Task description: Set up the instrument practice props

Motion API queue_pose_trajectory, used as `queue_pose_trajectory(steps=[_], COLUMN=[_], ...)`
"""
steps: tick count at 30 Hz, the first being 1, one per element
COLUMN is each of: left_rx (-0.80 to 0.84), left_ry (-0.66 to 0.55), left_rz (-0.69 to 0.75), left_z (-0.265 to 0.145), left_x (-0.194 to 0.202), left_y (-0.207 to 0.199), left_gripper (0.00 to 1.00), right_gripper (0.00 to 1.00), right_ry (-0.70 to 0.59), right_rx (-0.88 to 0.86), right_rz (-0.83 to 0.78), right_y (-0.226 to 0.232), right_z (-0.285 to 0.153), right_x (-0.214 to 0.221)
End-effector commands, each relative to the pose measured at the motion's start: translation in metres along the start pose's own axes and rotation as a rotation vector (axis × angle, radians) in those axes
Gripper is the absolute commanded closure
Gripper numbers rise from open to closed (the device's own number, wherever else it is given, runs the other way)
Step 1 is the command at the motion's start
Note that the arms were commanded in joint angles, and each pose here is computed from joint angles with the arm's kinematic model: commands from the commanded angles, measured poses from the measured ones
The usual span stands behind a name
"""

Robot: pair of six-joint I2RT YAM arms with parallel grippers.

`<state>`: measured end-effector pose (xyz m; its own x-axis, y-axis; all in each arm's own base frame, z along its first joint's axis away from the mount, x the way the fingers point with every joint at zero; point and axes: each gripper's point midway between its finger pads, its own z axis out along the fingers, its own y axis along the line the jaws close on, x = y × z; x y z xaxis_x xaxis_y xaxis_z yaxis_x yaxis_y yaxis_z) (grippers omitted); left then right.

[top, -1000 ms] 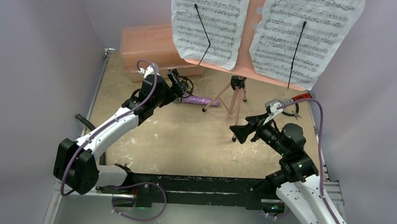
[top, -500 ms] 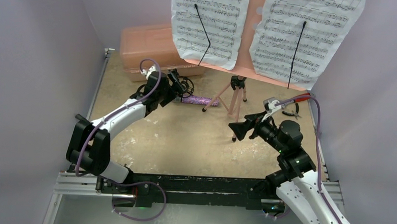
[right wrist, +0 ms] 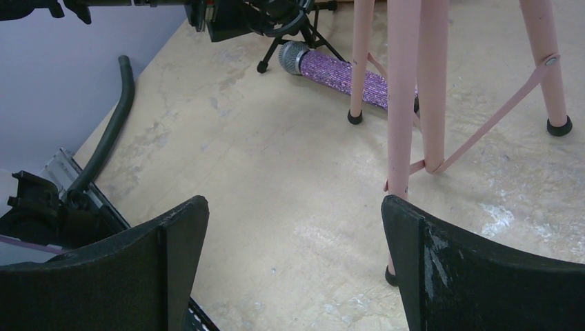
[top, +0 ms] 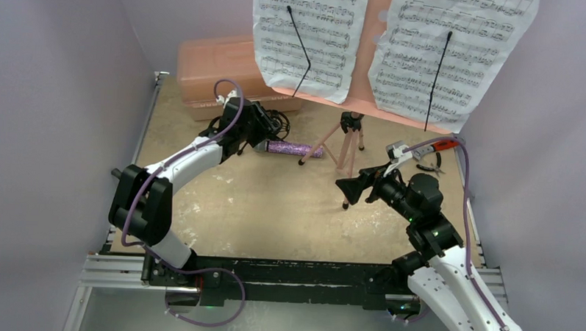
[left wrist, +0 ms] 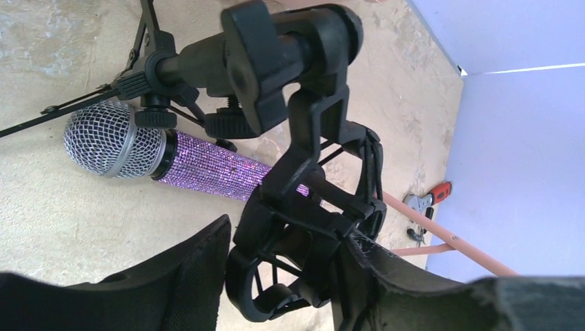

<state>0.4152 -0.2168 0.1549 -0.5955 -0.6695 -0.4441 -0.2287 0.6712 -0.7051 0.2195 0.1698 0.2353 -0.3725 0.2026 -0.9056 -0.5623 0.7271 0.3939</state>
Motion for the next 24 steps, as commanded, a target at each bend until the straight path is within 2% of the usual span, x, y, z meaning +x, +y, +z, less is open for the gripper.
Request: queue_pose_trajectory(steps=[1,8,17,24], left_rx=[0.070,0.135,0.076,0.003], left_ry=[-0.088,-0.208,-0.384,-0.475], left_rz=[-0.029,0.008,0.094,0.154], left_z=[-0.013,-0.046,-0.092,-0.129], left_x=[-0.030,-0.060,-0.095,-0.110], left_y=[-0.027,-0.051,-0.046,-0.031], left_gripper=[0.54,0.72,0.73,0.75], right_gripper=[0.02,0.02,0.03,0.03], right_ry=[-0.041,-0.046,-0.063,-0.064], right_rx=[-0.015,-0.019,-0.047,-0.055], right_rz=[-0.010,-0.013,-0.019,-0.017], right_y=[0.005,0.006,0.012,0.014], right_z=[-0.001,-0.003,-0.004,-0.004], right_x=[-0.013,-0.013,-0.017,-0.019])
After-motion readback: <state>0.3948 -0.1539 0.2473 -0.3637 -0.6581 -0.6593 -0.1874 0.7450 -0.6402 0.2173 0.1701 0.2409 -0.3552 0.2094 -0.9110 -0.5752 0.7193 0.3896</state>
